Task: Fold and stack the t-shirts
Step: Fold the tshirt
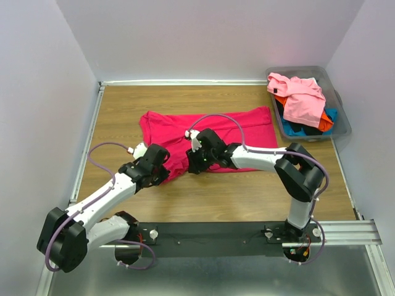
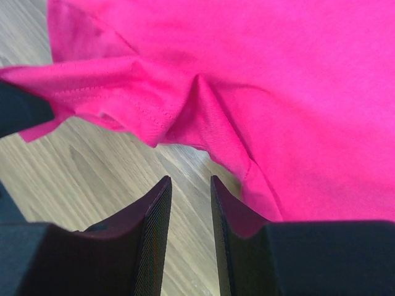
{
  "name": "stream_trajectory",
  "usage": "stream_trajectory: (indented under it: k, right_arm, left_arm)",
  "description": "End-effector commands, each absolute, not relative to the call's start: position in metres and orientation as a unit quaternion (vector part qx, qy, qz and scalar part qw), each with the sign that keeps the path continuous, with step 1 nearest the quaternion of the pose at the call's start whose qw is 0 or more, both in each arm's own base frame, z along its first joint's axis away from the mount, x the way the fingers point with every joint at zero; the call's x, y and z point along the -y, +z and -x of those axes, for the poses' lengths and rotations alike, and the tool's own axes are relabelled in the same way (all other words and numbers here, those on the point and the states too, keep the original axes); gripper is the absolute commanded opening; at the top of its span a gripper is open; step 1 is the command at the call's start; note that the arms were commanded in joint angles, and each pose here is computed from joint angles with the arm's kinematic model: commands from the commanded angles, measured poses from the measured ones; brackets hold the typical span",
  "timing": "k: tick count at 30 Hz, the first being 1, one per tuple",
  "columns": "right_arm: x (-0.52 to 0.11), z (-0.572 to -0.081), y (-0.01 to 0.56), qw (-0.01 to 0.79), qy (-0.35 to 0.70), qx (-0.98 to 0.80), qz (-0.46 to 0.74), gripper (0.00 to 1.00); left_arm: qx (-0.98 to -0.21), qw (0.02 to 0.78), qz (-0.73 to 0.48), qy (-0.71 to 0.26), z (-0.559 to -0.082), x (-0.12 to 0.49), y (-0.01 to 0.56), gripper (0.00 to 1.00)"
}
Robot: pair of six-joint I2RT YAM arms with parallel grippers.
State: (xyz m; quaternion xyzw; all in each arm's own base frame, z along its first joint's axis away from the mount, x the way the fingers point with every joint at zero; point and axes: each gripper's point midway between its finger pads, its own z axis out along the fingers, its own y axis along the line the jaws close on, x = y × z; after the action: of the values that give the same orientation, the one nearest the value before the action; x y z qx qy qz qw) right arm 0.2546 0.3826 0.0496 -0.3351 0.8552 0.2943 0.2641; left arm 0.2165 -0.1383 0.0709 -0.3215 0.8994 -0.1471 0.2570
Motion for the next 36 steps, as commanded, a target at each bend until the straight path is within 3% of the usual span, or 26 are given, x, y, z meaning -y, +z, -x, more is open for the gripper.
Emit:
stream_trajectory:
  k: [1,29,32,36]
  right_arm:
    - [-0.391,-0.251,0.039,0.267,0.278,-0.846,0.368,0.39]
    - [-0.431,-0.264,0.027,0.291,0.251,-0.837,0.39,0.42]
    - [-0.43,-0.265,0.026,0.292,0.247,-0.838,0.389,0.35]
    - [-0.427,-0.263,0.033,0.298,0.247,-0.836,0.389,0.13]
  left_arm:
    - [-0.9,0.26,0.317,-0.15,-0.223,0.14,0.074,0.0]
    - [-0.908,0.249,0.305,-0.143,-0.23,0.138,0.065,0.0]
    - [-0.909,0.25,0.304,-0.141,-0.23,0.137,0.065,0.0]
    - [-0.908,0.25,0.306,-0.138,-0.229,0.134,0.065,0.0]
